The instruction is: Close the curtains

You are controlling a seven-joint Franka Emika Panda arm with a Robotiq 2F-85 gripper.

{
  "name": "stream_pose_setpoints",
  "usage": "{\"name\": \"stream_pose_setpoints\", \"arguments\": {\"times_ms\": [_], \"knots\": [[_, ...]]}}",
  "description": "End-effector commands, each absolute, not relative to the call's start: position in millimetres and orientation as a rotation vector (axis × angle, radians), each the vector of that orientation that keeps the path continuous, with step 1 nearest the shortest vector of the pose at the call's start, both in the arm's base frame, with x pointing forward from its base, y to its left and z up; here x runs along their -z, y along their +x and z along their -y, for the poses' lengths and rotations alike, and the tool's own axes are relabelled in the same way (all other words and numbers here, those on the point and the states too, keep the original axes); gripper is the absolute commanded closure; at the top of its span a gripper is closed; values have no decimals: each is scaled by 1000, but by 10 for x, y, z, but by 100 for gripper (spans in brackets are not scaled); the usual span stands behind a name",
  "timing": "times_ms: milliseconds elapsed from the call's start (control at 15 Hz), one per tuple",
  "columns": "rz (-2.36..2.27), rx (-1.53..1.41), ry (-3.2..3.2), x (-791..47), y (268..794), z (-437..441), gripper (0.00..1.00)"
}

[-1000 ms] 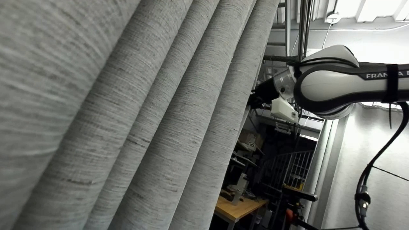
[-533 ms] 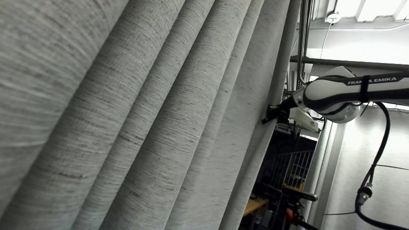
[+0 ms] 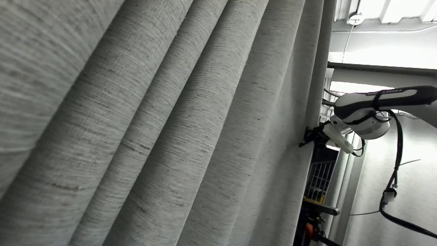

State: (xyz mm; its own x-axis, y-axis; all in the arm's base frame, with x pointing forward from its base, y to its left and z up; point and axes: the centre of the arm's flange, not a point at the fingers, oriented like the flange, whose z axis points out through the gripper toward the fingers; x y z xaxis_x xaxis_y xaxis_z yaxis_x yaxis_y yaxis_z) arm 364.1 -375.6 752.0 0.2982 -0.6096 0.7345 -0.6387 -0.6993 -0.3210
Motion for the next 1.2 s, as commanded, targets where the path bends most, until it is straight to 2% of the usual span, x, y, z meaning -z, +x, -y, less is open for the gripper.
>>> {"name": "stream_pose_setpoints", "arguments": {"times_ms": [0,200,600,1133], "knots": [[1485,-1309,2508,-7515,3601,4673,100],[1625,-1295,2521,-7549,3590,5046,100],[1763,-1220,2585,-7440,3980,5415,100],[2158,-1260,2395,-7403,3127,6039,100]]}}
